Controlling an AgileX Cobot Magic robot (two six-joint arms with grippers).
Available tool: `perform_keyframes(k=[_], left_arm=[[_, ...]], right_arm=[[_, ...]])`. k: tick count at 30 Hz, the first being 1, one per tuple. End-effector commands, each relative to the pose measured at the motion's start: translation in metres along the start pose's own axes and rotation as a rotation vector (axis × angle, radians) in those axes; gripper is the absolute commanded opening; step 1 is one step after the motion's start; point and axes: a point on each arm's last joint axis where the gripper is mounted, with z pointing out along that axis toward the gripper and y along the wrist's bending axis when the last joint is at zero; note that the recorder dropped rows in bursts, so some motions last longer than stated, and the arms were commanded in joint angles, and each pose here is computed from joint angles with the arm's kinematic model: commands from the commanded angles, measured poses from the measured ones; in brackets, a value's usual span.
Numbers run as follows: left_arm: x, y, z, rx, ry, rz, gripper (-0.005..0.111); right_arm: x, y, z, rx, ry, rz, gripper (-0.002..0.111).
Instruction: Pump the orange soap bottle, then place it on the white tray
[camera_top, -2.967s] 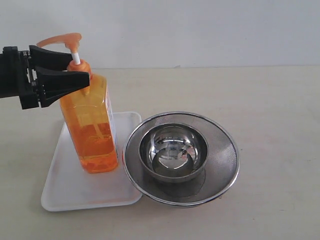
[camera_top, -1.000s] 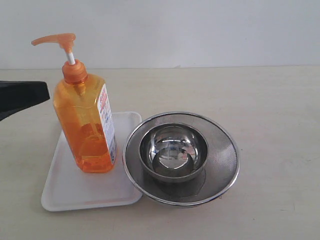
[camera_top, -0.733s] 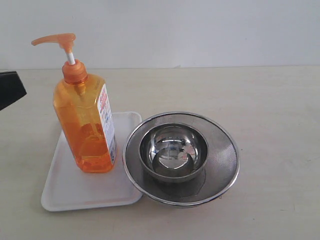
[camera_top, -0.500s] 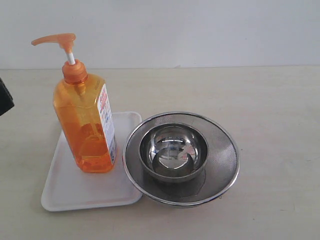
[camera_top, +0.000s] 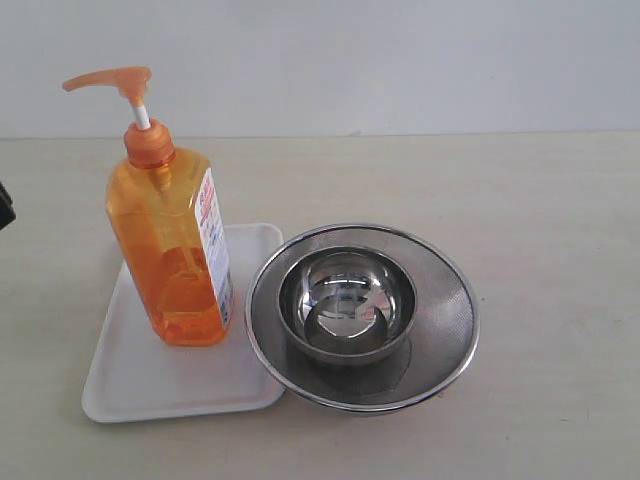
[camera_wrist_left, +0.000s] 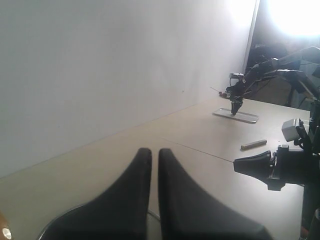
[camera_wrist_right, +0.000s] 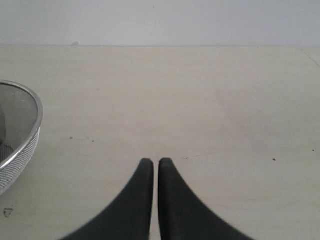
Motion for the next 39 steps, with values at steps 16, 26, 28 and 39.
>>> perform_keyframes(k=[16, 26, 28, 39], left_arm=[[-0.004, -0.095, -0.045, 0.256, -0.197, 0.419, 0.005], [-0.015, -0.036, -0.06, -0.431, -0.259, 0.332, 0.005], [-0.008, -0.018, -0.067, -0.616, -0.252, 0.277, 0.005], [0.067, 0.021, -0.074, -0.861, -0.11, -0.008, 0.005]], right_arm=[[-0.001, 0.0, 0.0, 0.006, -0.008, 0.0, 0.001], [-0.001, 0.0, 0.0, 0.006, -0.008, 0.0, 0.001], [-0.001, 0.0, 0.0, 0.006, -0.008, 0.0, 0.001], [-0.001, 0.0, 0.0, 0.006, -0.008, 0.0, 0.001]])
